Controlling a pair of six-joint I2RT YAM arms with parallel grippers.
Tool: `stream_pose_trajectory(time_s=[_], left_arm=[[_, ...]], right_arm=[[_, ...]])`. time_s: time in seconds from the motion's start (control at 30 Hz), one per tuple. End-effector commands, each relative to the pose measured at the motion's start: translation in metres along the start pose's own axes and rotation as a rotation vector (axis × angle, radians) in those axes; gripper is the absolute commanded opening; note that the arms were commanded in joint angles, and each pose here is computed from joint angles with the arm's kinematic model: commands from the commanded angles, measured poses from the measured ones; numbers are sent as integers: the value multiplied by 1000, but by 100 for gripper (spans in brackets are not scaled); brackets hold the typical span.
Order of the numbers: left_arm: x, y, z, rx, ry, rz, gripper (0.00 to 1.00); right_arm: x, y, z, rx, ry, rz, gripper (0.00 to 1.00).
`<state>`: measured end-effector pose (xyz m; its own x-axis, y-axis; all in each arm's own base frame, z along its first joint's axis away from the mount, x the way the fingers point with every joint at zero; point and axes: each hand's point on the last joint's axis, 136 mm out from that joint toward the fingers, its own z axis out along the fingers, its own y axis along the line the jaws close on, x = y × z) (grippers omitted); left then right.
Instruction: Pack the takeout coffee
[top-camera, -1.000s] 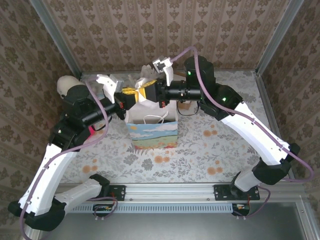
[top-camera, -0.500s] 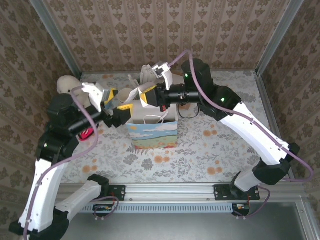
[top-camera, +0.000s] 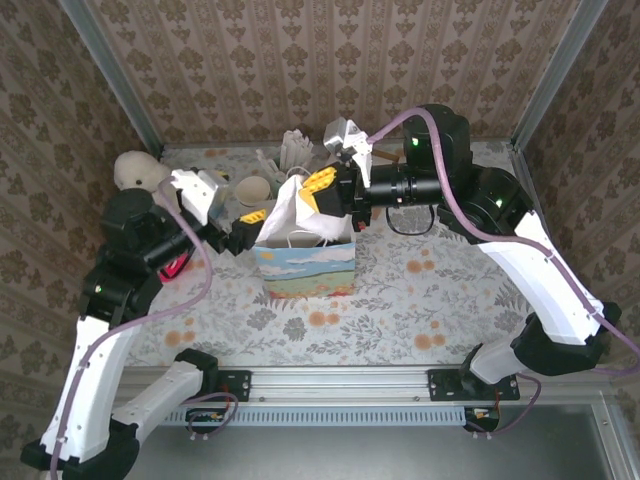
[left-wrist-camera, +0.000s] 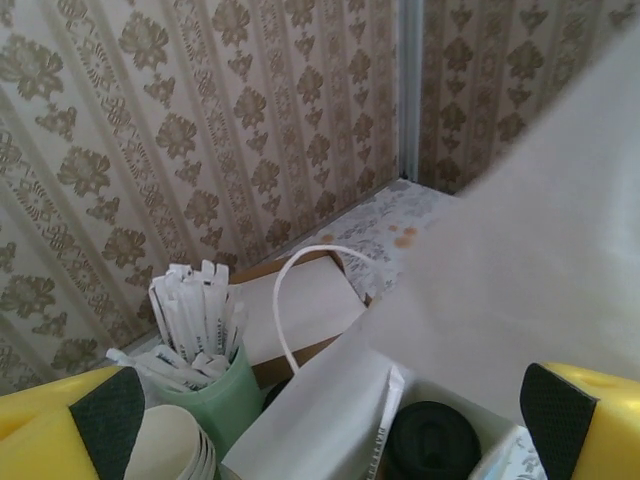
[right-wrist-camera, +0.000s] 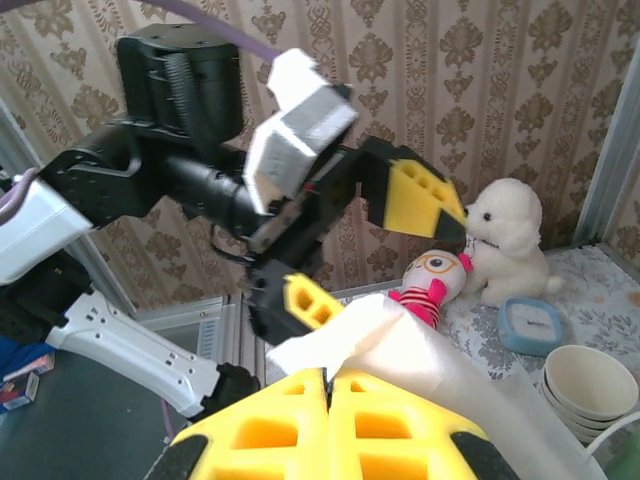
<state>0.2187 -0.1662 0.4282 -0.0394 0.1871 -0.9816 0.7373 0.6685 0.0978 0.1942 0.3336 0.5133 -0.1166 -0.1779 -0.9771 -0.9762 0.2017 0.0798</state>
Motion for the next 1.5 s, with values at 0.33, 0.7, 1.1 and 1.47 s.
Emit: stream_pose_trajectory(time_s=[0.33, 0.7, 1.1, 1.47], left_arm=[[9, 10, 16, -25, -19, -83, 100], [7, 36, 39, -103, 2, -171, 100], [25, 47, 45, -161, 50, -200, 100], [67, 84, 25, -426, 155, -272, 100]], right_arm=[[2, -49, 32, 154, -2, 53, 0], [-49, -29, 32, 20, -151, 144, 0], [3, -77, 70, 192, -50, 199, 0], [40, -98, 99, 416, -77, 290, 0]])
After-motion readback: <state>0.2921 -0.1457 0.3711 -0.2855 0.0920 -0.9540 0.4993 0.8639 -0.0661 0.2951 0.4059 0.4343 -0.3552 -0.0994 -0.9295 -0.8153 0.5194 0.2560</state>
